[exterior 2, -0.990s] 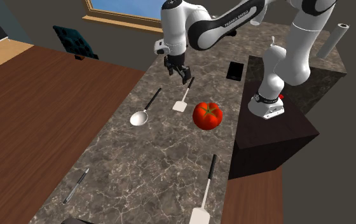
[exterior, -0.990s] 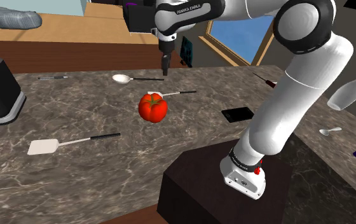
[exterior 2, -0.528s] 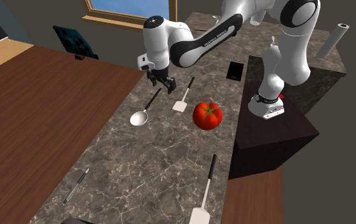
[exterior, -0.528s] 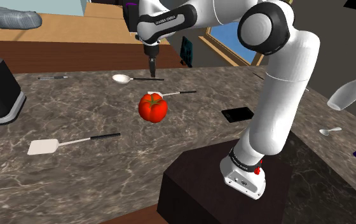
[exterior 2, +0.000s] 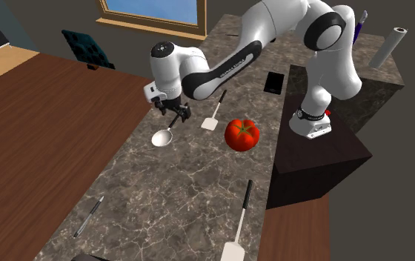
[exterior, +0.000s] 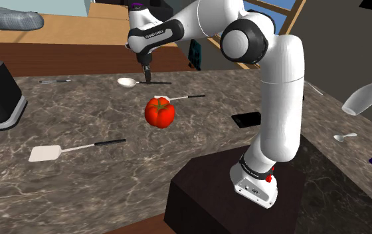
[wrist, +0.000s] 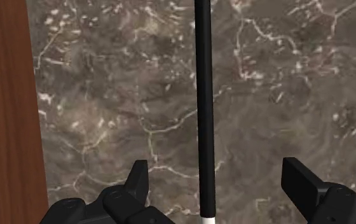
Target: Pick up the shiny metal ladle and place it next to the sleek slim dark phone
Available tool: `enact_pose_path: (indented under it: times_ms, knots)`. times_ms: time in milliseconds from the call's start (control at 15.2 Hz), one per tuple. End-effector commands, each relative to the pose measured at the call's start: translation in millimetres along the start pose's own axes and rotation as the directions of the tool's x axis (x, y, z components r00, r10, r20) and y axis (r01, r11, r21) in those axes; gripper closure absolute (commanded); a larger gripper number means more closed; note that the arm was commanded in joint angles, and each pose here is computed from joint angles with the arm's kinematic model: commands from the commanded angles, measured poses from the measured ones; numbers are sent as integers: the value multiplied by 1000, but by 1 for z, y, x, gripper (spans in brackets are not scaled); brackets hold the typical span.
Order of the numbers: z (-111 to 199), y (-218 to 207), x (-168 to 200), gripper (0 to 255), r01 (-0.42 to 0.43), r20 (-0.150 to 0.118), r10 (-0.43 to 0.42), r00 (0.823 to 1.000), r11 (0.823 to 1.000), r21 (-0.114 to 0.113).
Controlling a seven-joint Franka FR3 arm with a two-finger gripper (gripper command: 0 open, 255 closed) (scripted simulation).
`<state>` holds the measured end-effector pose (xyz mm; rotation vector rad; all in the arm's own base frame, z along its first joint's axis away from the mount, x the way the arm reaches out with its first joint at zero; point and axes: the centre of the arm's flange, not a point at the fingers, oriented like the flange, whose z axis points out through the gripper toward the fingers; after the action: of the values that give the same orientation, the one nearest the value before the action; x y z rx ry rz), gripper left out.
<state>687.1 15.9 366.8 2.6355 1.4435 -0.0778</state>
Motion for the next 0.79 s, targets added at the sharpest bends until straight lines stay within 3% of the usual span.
enact_pose_path:
  times_ms: [0, 330, 726]
  knots:
    - [10, 2, 2, 0, 7, 0, -7, 1000, 1000, -3]
    - [34, 2, 2, 0, 7, 0, -7, 1000, 1000, -3]
    - [34, 2, 2, 0, 7, 0, -7, 1000, 1000, -3]
